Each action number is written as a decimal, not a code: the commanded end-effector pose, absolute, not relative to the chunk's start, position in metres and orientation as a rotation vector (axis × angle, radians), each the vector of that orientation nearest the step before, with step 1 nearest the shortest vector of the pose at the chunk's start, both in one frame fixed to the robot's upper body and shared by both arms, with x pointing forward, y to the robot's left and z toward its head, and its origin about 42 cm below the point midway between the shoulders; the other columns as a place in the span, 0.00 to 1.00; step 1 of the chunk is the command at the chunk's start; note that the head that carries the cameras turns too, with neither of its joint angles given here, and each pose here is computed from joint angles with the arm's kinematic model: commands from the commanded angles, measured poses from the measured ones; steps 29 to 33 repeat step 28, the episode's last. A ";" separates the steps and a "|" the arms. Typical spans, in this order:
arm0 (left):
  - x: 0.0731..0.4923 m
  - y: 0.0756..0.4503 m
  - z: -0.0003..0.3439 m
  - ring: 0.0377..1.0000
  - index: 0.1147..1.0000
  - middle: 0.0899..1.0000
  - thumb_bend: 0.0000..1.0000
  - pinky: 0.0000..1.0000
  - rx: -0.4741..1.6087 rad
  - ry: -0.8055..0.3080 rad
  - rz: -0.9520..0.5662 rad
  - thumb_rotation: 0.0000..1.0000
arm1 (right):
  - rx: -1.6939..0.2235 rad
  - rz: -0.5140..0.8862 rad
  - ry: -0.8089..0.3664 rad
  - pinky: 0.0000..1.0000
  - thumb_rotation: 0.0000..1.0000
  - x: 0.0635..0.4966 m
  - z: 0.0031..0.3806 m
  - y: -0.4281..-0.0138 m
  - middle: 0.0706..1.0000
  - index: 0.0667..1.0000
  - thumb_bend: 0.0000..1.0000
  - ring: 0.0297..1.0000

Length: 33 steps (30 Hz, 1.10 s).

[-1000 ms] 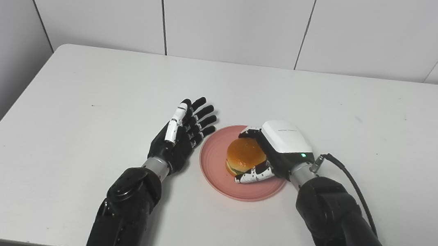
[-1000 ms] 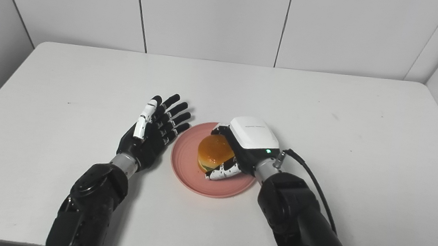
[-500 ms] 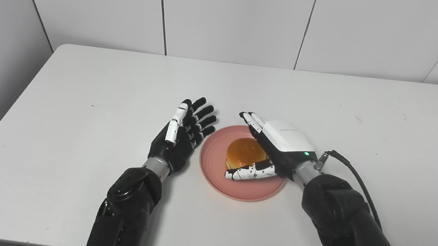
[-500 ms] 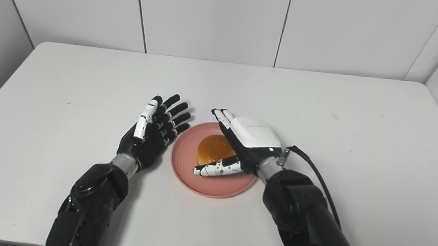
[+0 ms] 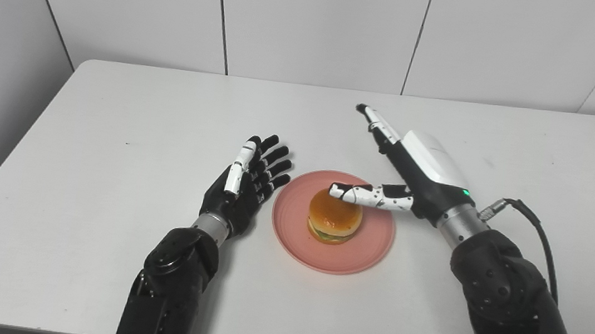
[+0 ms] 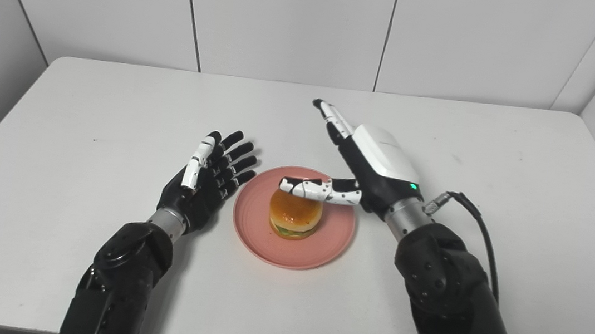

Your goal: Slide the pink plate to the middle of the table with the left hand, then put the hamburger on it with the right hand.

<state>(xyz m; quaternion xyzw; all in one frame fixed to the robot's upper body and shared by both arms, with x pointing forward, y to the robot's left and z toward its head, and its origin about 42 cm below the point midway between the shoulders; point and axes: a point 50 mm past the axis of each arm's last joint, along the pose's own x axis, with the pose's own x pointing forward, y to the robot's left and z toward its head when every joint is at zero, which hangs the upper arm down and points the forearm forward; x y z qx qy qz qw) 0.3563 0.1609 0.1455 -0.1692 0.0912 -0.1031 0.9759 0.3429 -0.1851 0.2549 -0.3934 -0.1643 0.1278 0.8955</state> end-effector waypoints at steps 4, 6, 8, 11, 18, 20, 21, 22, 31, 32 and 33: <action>0.347 0.175 0.166 0.98 0.97 0.98 0.40 0.99 -0.204 -0.005 -0.164 1.00 | -0.550 0.125 -0.358 0.86 0.97 0.339 0.245 -0.210 0.96 1.00 0.86 0.94; 0.341 0.178 0.164 1.00 1.00 1.00 0.43 1.00 -0.159 -0.034 -0.158 1.00 | -0.356 0.140 -0.289 0.97 1.00 0.339 0.234 -0.218 0.99 1.00 0.88 0.99; 0.334 0.181 0.162 1.00 1.00 1.00 0.44 1.00 -0.126 -0.065 -0.151 1.00 | -0.160 0.175 -0.215 0.99 1.00 0.339 0.224 -0.222 1.00 1.00 0.92 1.00; 0.325 0.183 0.157 1.00 1.00 1.00 0.42 1.00 -0.089 -0.093 -0.133 1.00 | -0.033 0.191 -0.168 1.00 1.00 0.336 0.212 -0.224 1.00 1.00 0.90 1.00; 0.303 0.183 0.135 1.00 1.00 1.00 0.35 1.00 -0.066 -0.095 -0.100 1.00 | 0.089 0.144 -0.088 1.00 1.00 0.324 0.168 -0.229 1.00 1.00 0.78 1.00; 0.299 0.185 0.131 1.00 1.00 1.00 0.36 1.00 -0.061 -0.093 -0.100 1.00 | 0.112 0.137 -0.078 1.00 1.00 0.323 0.162 -0.229 1.00 1.00 0.69 1.00; 0.298 0.186 0.130 1.00 1.00 1.00 0.36 1.00 -0.059 -0.090 -0.101 1.00 | 0.120 0.133 -0.072 1.00 1.00 0.323 0.159 -0.229 1.00 1.00 0.67 1.00; 0.297 0.186 0.128 1.00 1.00 1.00 0.37 1.00 -0.059 -0.086 -0.101 1.00 | 0.125 0.126 -0.069 1.00 1.00 0.323 0.157 -0.229 1.00 1.00 0.63 1.00; 0.298 0.190 0.120 1.00 1.00 1.00 0.38 1.00 -0.058 -0.066 -0.114 1.00 | 0.120 0.114 -0.081 1.00 1.00 0.329 0.146 -0.232 1.00 1.00 0.46 1.00; 0.298 0.190 0.120 1.00 1.00 1.00 0.38 1.00 -0.058 -0.066 -0.114 1.00 | 0.120 0.114 -0.081 1.00 1.00 0.329 0.146 -0.232 1.00 1.00 0.46 1.00; 0.298 0.190 0.120 1.00 1.00 1.00 0.38 1.00 -0.058 -0.066 -0.114 1.00 | 0.120 0.114 -0.081 1.00 1.00 0.329 0.146 -0.232 1.00 1.00 0.46 1.00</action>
